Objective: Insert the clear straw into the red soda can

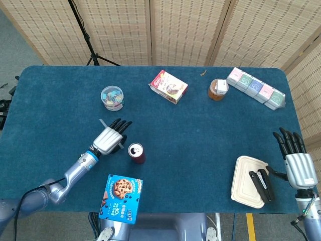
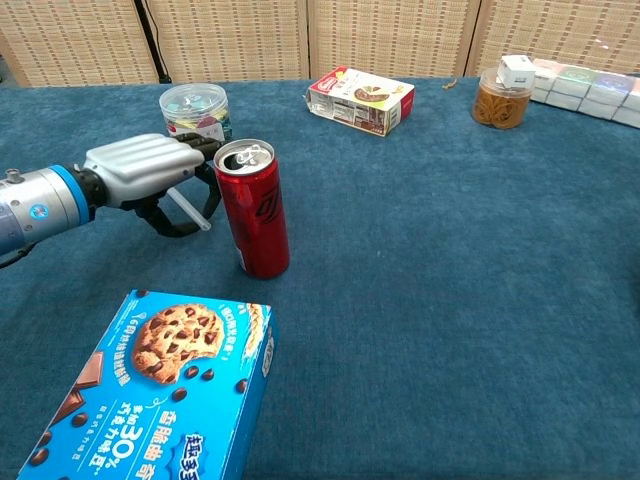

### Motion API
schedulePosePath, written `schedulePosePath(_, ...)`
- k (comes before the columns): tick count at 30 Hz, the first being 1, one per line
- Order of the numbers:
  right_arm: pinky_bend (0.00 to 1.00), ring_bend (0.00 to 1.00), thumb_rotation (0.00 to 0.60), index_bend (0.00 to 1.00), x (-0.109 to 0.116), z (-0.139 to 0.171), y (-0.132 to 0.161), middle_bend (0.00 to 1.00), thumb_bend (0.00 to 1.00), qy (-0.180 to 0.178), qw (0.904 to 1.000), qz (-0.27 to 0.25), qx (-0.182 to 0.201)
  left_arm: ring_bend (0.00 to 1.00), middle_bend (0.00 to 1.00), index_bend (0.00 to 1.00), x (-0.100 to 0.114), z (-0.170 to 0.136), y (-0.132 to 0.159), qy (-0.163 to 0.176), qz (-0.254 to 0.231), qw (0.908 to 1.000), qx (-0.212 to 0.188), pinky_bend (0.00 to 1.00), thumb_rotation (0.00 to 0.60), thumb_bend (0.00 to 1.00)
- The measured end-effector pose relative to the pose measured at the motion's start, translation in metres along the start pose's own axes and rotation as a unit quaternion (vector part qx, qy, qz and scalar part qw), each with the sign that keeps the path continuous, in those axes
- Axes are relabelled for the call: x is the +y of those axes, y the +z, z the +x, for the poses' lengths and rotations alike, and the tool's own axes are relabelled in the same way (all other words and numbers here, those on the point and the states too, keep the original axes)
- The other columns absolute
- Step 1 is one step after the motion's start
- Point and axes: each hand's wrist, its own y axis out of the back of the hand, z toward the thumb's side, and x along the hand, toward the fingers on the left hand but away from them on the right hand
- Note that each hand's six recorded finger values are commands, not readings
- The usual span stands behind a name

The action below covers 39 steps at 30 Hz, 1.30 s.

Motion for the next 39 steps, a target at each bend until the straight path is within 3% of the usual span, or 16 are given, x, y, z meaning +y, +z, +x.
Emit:
schedulePosePath(7,0.0,0.0,0.6,0.0,-0.002,0.0,0.001,0.0,0.0,0.003,1.0,0.001,0.0,0.0,0.0,0.6,0.022,-0.013,-0.004,0.029,-0.029,0.9991,-0.006,0.0,0.6,0.35)
schedulePosePath(12,0.0,0.0,0.6,0.0,-0.002,0.001,0.001,0.0,0.0,0.005,1.0,0.002,0.0,0.0,0.0,0.6,0.055,-0.03,-0.01,0.07,-0.062,0.9956,-0.015,0.0,0.6,0.35)
schedulePosePath(17,0.0,0.0,0.6,0.0,-0.003,0.001,0.003,0.0,0.0,0.003,1.0,0.007,0.003,0.0,0.0,0.6,0.093,-0.054,-0.022,0.112,-0.1,0.9884,-0.022,0.0,0.6,0.35)
schedulePosePath(22,0.0,0.0,0.6,0.0,-0.007,0.001,0.004,0.0,0.0,0.007,0.9999,0.008,0.003,0.0,0.0,0.6,0.117,-0.073,-0.028,0.12,-0.162,0.9788,-0.036,0.0,0.6,0.35)
schedulePosePath(28,0.0,0.0,0.6,0.0,-0.011,0.001,0.005,0.0,0.0,0.013,0.9998,0.012,0.004,0.0,0.0,0.6,0.141,-0.094,-0.027,0.115,-0.279,0.9506,-0.074,0.0,0.6,0.35)
schedulePosePath(32,0.0,0.0,0.6,0.0,-0.014,0.001,0.005,0.0,0.0,0.015,0.9998,0.015,0.004,0.0,0.0,0.6,0.16,-0.111,-0.026,0.098,-0.355,0.9223,-0.115,0.0,0.6,0.35)
schedulePosePath(39,0.0,0.0,0.6,0.0,-0.018,0.001,0.007,0.0,0.0,0.02,0.9996,0.018,0.004,0.0,0.0,0.6,0.187,-0.141,-0.012,0.054,-0.435,0.878,-0.192,0.0,0.6,0.35)
